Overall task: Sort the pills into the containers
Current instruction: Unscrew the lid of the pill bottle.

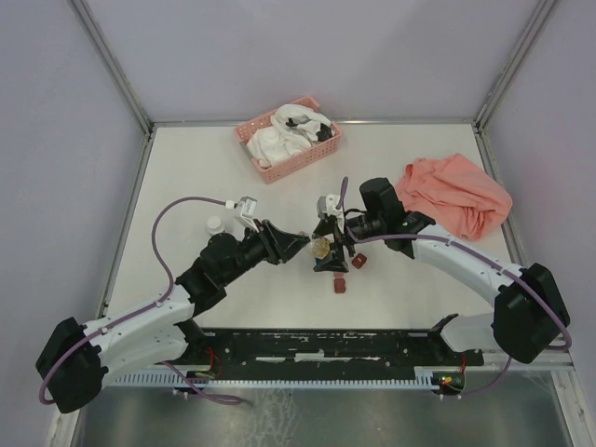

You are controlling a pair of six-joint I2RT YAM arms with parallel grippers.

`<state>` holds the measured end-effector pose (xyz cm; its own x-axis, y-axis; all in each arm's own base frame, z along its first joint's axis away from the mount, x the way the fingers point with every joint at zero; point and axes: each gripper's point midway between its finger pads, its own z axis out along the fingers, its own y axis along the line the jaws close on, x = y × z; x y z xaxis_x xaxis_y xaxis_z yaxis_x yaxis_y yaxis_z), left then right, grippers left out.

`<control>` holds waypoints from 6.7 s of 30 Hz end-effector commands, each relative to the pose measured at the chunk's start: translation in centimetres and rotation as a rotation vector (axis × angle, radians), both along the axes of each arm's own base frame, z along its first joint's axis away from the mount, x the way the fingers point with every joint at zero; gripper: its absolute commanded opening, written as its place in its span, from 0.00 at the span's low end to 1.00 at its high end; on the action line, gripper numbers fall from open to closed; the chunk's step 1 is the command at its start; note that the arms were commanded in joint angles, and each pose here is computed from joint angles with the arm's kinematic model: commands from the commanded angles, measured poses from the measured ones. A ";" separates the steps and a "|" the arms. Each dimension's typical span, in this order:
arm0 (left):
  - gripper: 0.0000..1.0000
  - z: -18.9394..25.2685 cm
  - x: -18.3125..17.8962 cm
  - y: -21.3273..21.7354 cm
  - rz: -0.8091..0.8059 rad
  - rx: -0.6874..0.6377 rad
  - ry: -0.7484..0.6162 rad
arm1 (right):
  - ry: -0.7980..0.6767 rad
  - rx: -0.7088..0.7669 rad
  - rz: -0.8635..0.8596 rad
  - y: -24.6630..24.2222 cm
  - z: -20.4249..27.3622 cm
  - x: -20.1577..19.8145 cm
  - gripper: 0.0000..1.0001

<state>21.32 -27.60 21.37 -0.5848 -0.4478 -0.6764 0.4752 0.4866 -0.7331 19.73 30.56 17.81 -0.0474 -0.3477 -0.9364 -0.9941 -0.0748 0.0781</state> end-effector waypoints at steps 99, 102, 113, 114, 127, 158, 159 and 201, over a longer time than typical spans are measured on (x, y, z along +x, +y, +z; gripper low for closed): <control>0.66 4.7 -5.9 -2.7 -0.413 0.238 -1.166 | -0.128 -0.047 0.173 -2.5 2.3 -2.4 0.02; 0.66 4.6 -5.9 -2.8 -0.420 0.233 -1.155 | -0.119 -0.046 0.174 -2.5 2.3 -2.4 0.02; 0.63 3.7 -5.8 -3.3 -0.455 0.262 -1.128 | -0.112 -0.045 0.170 -2.5 2.3 -2.4 0.02; 0.56 3.7 -5.8 -3.3 -0.459 0.259 -1.127 | -0.111 -0.046 0.169 -2.4 2.3 -2.4 0.02; 0.40 3.8 -6.5 -3.4 -0.501 0.227 -1.047 | -0.088 -0.034 0.144 -2.4 2.7 -2.0 0.02; 0.03 4.3 -4.3 -2.1 -0.253 -0.088 -0.310 | -0.038 -0.069 -0.023 -2.8 2.3 1.2 0.02; 0.03 4.2 -3.7 -1.8 -0.208 -0.110 -0.221 | -0.036 -0.076 -0.033 -2.8 2.1 1.4 0.02; 0.99 4.6 -8.8 -0.6 -0.403 0.209 -1.178 | -0.051 -0.043 0.145 -3.2 2.0 -1.6 0.02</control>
<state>14.33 -26.65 21.75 0.1768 -0.1386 -0.9744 0.9341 0.3355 0.1218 18.54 27.05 17.70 -0.0286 -0.4430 -0.8961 -0.9842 -0.1441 0.1027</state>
